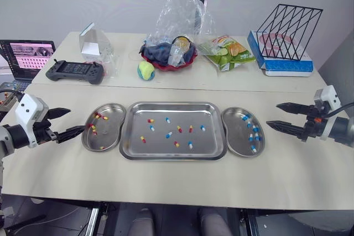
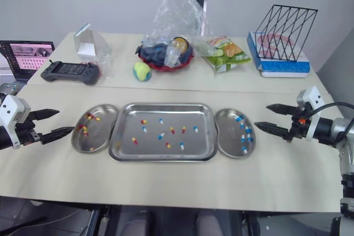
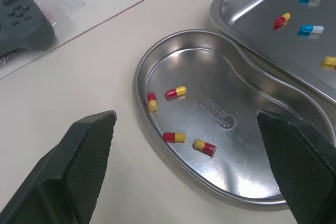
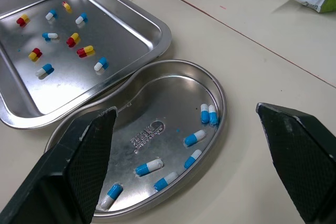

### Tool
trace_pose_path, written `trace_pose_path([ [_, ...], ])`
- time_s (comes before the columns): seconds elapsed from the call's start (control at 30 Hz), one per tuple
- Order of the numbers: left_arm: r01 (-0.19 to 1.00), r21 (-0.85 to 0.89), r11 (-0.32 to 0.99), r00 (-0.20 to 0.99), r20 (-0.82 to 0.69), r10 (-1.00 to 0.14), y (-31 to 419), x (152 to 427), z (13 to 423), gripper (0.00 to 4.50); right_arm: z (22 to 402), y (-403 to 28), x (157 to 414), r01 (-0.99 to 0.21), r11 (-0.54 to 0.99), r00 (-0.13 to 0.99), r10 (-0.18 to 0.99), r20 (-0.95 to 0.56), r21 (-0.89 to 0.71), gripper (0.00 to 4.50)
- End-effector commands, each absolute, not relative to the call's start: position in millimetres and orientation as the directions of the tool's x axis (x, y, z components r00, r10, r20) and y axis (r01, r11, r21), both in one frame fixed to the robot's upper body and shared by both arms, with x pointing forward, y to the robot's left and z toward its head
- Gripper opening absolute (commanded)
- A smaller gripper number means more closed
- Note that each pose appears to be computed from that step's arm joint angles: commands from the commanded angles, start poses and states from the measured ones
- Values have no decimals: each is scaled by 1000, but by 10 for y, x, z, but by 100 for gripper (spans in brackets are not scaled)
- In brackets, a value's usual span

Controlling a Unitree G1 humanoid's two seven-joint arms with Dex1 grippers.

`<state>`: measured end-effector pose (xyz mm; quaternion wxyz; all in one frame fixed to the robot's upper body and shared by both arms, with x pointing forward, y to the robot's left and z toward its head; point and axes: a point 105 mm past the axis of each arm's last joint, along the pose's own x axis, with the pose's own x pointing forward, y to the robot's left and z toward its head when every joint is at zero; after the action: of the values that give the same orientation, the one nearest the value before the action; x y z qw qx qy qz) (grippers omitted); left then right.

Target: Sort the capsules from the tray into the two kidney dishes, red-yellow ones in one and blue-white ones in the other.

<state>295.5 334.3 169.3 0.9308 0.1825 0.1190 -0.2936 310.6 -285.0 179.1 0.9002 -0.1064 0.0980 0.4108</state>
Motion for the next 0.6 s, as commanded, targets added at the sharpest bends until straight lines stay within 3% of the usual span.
trace_pose_path([
  [0.03, 578, 313, 754, 815, -276, -510, 3353, 2970, 1886, 450, 1928, -2897, 3102, -749, 646, 661, 715, -229, -147, 447],
  [0.2, 590, 251, 767, 807, -218, -549, 3341, 2941, 1980, 450, 1946, -2919, 3114, -747, 649, 664, 714, -221, -145, 447],
  [0.6, 568, 219, 793, 820, -229, -524, 3447, 2803, 1981, 450, 2026, -2921, 3183, -753, 644, 658, 728, -194, -138, 447],
])
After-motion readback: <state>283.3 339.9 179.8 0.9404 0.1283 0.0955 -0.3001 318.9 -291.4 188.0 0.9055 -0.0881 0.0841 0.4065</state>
